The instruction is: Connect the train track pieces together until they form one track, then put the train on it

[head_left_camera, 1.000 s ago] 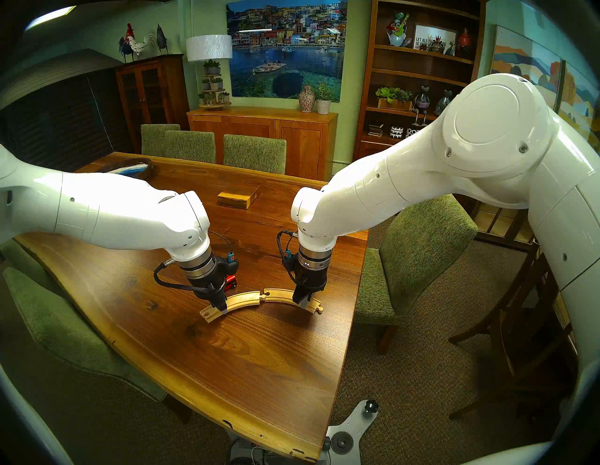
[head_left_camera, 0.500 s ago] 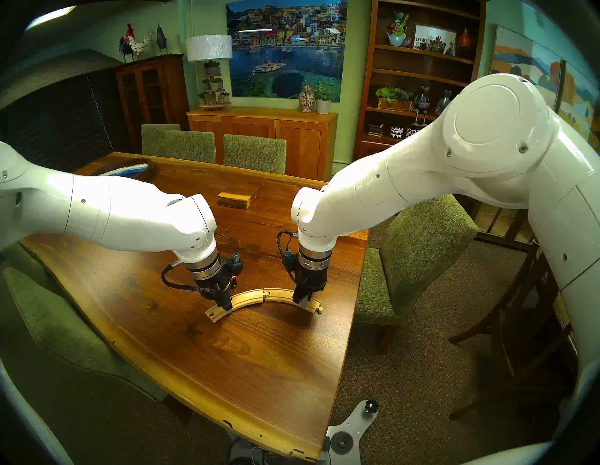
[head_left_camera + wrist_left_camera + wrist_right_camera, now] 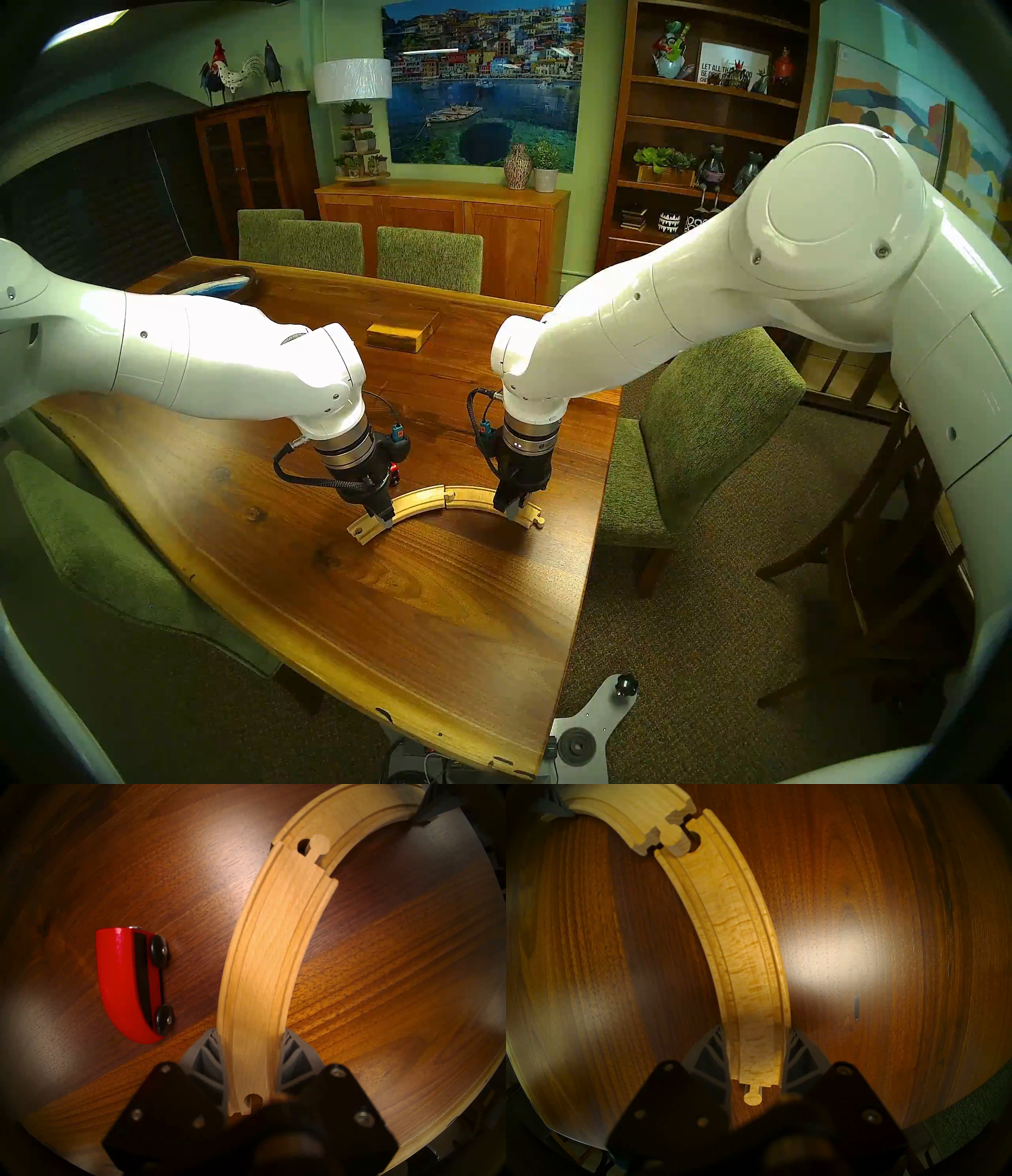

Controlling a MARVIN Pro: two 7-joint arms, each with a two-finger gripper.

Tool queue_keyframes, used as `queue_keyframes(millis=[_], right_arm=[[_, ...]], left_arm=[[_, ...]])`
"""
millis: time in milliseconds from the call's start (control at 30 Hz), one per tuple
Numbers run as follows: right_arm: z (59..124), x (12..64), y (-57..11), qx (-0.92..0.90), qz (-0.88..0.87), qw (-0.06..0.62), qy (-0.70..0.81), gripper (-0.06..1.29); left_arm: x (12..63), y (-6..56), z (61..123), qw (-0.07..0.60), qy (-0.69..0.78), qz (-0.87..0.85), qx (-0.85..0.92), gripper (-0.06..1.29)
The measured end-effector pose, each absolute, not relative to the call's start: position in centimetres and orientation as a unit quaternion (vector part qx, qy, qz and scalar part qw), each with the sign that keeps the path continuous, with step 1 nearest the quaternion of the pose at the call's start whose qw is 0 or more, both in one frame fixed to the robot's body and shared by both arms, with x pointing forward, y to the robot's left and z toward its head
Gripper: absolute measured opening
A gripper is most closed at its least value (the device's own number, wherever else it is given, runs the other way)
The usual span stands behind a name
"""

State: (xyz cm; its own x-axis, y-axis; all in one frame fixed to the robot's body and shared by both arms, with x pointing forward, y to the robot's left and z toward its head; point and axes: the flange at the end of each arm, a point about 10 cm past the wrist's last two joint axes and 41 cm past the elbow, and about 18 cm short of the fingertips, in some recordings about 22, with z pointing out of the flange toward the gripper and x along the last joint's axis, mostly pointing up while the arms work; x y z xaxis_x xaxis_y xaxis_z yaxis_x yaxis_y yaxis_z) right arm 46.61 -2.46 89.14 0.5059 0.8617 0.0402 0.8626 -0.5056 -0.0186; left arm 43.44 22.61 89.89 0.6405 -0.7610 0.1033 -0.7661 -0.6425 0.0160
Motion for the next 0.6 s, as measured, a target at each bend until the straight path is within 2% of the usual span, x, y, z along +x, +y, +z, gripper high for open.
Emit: queue_keyframes(millis=[600], right_arm=[[89.14,46.61,-2.46,-0.868,-0.013,0.018,-0.497,0.18]], left_arm=[[43.61,22.29,89.72,0.011,-0.421,0.039,0.906,0.20]])
